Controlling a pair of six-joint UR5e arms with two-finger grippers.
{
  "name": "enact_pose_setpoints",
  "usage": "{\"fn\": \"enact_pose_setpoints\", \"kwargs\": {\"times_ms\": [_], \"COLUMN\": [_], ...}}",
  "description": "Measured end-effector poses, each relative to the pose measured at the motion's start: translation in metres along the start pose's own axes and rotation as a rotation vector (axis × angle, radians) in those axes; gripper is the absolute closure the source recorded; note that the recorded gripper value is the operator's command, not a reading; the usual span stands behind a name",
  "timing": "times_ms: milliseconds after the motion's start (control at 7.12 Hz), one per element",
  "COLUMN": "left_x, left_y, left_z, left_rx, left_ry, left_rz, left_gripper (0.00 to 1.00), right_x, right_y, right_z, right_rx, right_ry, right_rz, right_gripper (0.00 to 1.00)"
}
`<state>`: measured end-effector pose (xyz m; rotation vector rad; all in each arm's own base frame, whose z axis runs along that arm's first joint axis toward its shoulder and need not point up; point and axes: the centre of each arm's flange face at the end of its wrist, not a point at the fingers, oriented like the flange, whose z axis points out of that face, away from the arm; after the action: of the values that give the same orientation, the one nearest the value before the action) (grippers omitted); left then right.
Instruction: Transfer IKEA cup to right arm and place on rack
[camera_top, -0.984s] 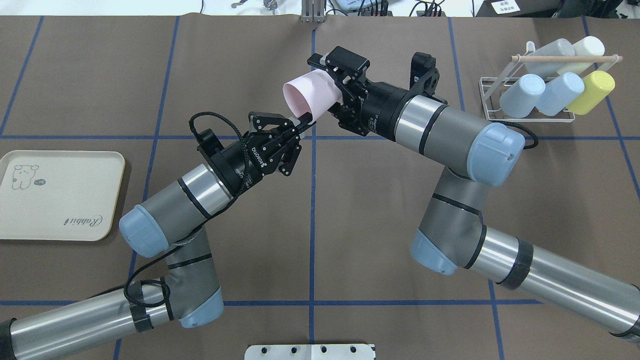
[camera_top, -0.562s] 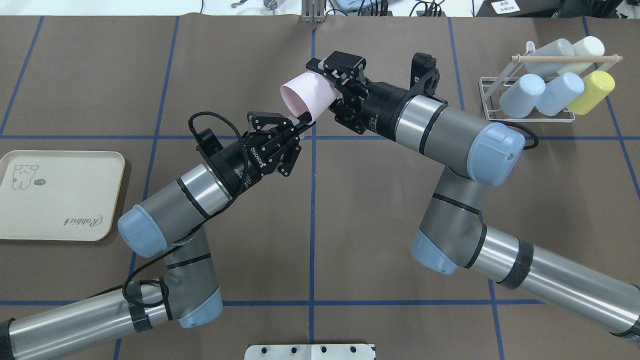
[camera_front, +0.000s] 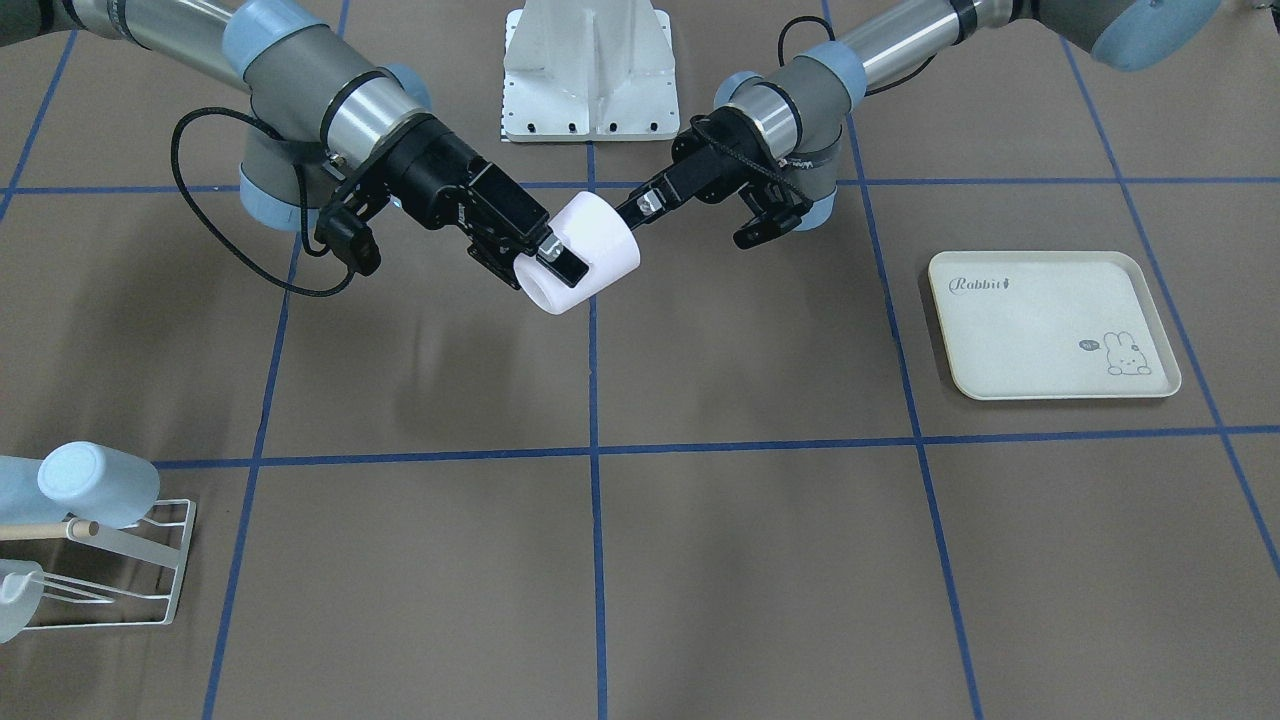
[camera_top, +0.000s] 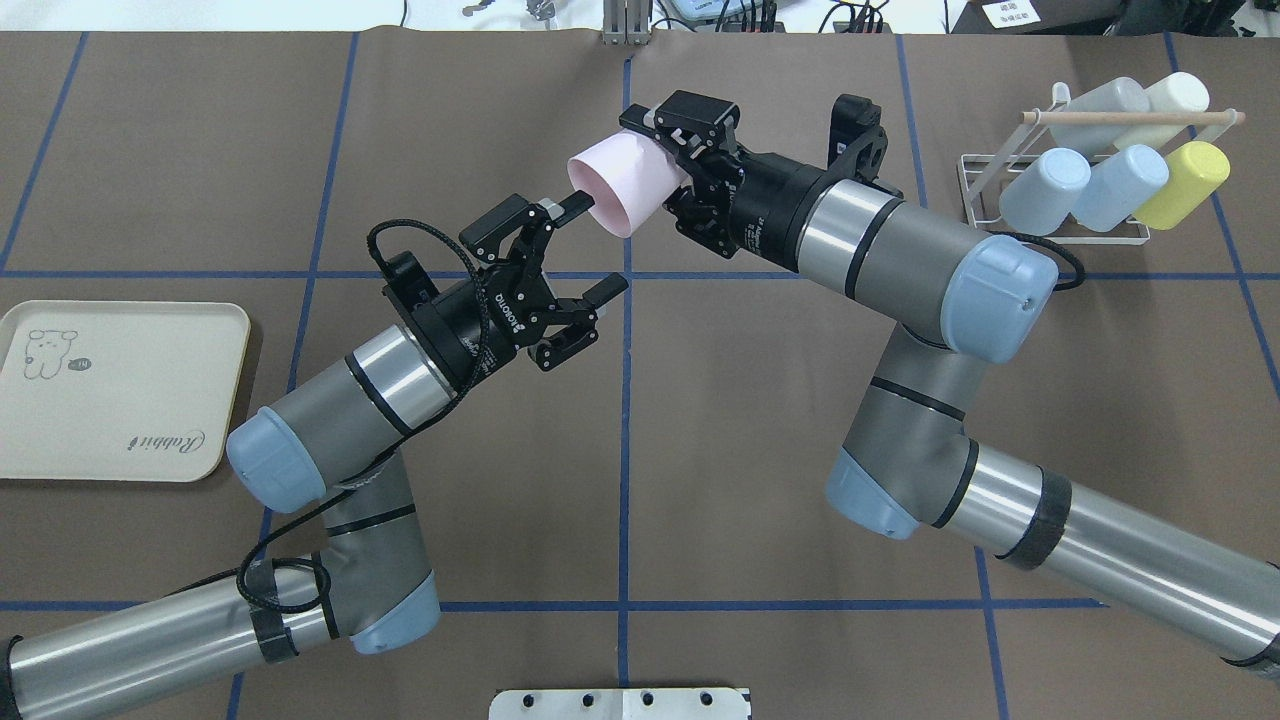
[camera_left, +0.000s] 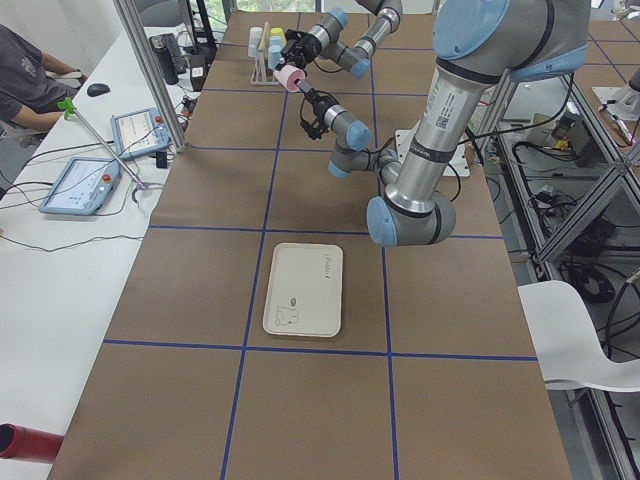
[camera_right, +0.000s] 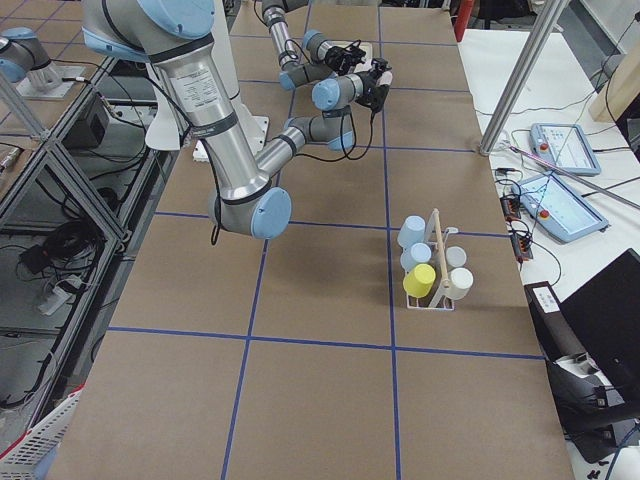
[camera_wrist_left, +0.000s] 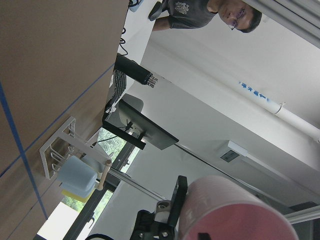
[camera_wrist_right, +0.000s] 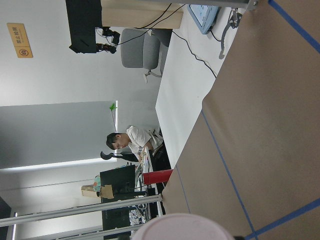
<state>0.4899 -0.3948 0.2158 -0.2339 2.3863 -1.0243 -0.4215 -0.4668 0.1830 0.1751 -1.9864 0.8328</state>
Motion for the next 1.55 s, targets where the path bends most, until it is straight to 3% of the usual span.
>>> {"fn": "enact_pose_setpoints", "kwargs": {"times_ms": [422, 562, 703, 984, 1265, 1546], "left_x": [0.001, 0.002, 0.004, 0.029, 0.075, 0.105], "left_y": [-0.003, -0.003, 0.002, 0.034, 0.062, 0.060], "left_z": [-0.001, 0.001, 0.008, 0.016, 0.015, 0.015], "left_rx": [0.000, 0.012, 0.041, 0.105, 0.176, 0.251], "left_ry": [-0.005, -0.020, -0.064, -0.221, -0.386, -0.513], "left_rz": [0.019, 0.073, 0.191, 0.405, 0.568, 0.712], "left_gripper": [0.00, 0.00, 0.00, 0.00, 0.00, 0.00], "right_x": [-0.016, -0.021, -0.028, -0.038, -0.046, -0.049], "right_y": [-0.054, -0.078, -0.101, -0.140, -0.174, -0.204], "right_z": [-0.007, -0.008, -0.008, -0.008, -0.013, -0.016], "right_rx": [0.086, 0.131, 0.189, 0.287, 0.367, 0.457], "right_ry": [-0.005, 0.011, 0.056, 0.193, 0.309, 0.441], "right_rz": [-0.066, -0.098, -0.162, -0.352, -0.475, -0.630], "right_gripper": [1.00, 1.00, 1.00, 1.00, 1.00, 1.00]}}
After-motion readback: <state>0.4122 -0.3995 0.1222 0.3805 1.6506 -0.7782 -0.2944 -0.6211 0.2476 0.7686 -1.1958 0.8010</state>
